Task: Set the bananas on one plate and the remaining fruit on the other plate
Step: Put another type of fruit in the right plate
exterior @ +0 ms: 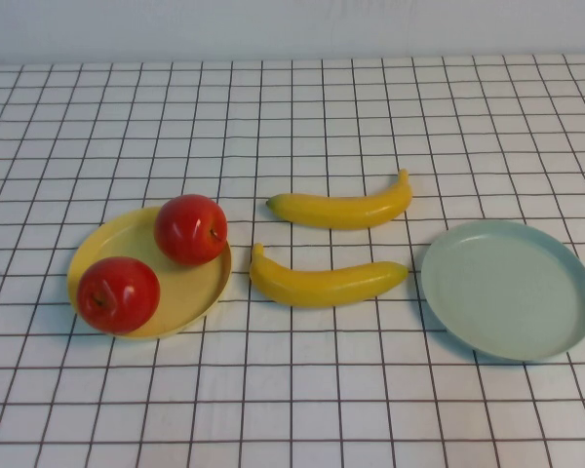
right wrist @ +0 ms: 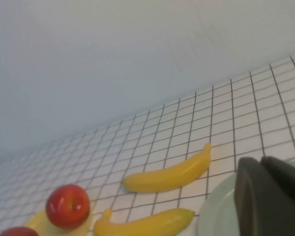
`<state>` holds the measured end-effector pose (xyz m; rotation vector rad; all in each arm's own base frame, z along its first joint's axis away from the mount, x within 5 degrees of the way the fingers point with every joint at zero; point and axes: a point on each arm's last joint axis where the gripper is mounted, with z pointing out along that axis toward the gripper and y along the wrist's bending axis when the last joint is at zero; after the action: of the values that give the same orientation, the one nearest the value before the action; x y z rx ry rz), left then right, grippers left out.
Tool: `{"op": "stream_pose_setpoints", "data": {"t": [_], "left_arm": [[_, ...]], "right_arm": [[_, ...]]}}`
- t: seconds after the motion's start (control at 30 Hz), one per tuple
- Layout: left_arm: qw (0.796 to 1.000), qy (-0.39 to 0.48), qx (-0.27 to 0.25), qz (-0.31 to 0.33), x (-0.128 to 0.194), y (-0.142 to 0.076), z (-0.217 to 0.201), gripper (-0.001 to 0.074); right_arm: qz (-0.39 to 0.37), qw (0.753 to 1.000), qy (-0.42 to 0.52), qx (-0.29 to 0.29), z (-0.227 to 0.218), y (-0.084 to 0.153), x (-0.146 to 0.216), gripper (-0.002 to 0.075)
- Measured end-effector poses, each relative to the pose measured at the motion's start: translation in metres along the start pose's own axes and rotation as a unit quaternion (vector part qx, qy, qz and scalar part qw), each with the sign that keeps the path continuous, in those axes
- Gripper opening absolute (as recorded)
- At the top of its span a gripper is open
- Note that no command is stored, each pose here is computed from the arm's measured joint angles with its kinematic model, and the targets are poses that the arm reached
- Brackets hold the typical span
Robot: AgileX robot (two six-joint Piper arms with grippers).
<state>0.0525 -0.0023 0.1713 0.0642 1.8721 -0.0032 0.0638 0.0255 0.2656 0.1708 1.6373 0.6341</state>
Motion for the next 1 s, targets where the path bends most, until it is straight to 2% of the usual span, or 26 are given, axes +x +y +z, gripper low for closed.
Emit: {"op": "stream_pose_setpoints", "data": {"t": [0.13,0.3,0.43,0.67,0.9,1.0], "left_arm": [[1.000,0.000,0.000,0.000,0.000,0.000,0.000,0.0001],[1.000,0.000,0.000,0.000,0.000,0.000,0.000,0.0001],[1.000,0.000,0.000,0.000,0.000,0.000,0.000,0.0001],[1.000,0.000,0.000,0.000,0.000,0.000,0.000,0.0000],[1.000,0.000,0.000,0.000,0.000,0.000,0.000,0.0001],[1.000,0.000,0.000,0.000,0.000,0.000,0.000,0.0001]], "right_arm": [[-0.103,0.994,0.037,0.002,0.025,0.014,-0.033,-0.0016],[-0.177,0.980,0.091,-0.005,0.070,0.025,-0.065,-0.0016],[-0.205,0.967,0.151,-0.025,0.109,0.027,-0.075,-0.0016],[-0.224,0.939,0.251,-0.066,0.168,0.026,-0.068,-0.0016],[-0.325,0.880,0.326,-0.116,0.213,0.054,-0.045,-0.0016],[-0.370,0.846,0.359,-0.141,0.230,0.070,-0.031,-0.0017]]}}
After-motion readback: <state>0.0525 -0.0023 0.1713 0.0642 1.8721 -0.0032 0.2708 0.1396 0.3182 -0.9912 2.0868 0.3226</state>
